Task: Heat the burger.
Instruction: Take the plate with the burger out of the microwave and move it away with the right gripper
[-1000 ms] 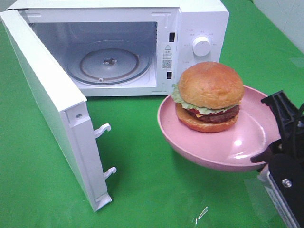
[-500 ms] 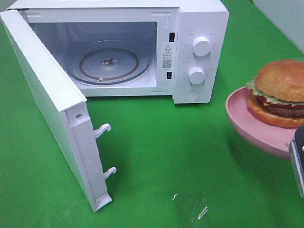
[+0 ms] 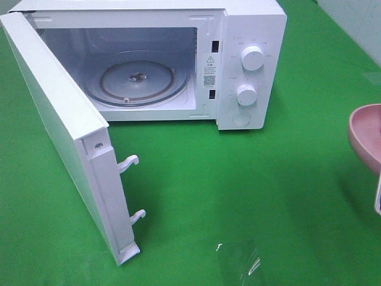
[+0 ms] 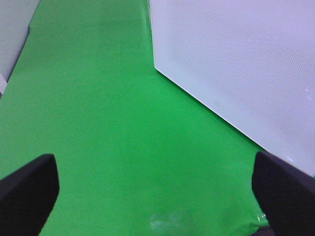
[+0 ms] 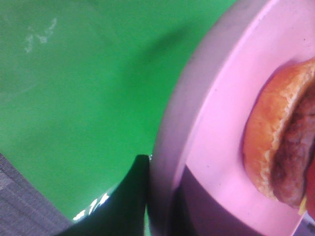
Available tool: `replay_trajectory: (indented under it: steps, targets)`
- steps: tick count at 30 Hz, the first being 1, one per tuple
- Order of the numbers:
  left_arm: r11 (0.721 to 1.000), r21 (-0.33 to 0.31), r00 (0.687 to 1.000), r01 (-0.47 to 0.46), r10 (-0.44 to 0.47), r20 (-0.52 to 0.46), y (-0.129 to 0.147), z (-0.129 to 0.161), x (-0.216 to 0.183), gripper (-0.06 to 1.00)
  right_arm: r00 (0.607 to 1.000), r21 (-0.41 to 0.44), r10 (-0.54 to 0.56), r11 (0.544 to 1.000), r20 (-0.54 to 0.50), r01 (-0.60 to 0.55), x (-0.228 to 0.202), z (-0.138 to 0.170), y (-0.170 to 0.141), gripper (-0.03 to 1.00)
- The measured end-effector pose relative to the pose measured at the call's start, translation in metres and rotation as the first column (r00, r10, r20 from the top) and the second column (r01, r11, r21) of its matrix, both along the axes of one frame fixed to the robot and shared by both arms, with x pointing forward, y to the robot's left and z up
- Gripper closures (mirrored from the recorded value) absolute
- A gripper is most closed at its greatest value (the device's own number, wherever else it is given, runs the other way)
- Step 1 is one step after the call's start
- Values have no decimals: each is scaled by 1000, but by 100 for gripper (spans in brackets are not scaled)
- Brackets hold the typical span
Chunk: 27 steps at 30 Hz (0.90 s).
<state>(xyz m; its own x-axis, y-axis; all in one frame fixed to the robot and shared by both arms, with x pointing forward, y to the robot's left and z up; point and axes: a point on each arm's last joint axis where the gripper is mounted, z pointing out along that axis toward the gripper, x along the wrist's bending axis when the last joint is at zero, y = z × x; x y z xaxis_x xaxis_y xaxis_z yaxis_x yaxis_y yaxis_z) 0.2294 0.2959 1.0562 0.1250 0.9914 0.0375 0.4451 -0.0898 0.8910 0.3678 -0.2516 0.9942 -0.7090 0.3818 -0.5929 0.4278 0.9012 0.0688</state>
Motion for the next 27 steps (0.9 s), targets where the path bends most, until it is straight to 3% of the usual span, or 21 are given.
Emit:
replay_trajectory:
  steps: [1,7,11,22,24,27]
  targets:
    - [1000,0,1000,0,0,0,0,0,0,-4,998,3,-63,998,-6,63,2,-4,0,88]
    - [1000,0,1000,0,0,0,0,0,0,-4,980,35,-196,980,-25,197,8,-14,5,88]
    - [1000,0,1000,0,0,0,0,0,0,-4,935,70,-351,933,-47,353,17,-32,13,88]
    - [1000,0,1000,0,0,0,0,0,0,-4,885,144,-462,873,-61,466,41,-48,36,88]
    - [1000,0,1000,0,0,0,0,0,0,-4,853,177,-518,835,-67,521,56,-54,43,88]
    - [1000,0,1000,0,0,0,0,0,0,-4,830,172,-553,813,-70,556,65,-59,42,88]
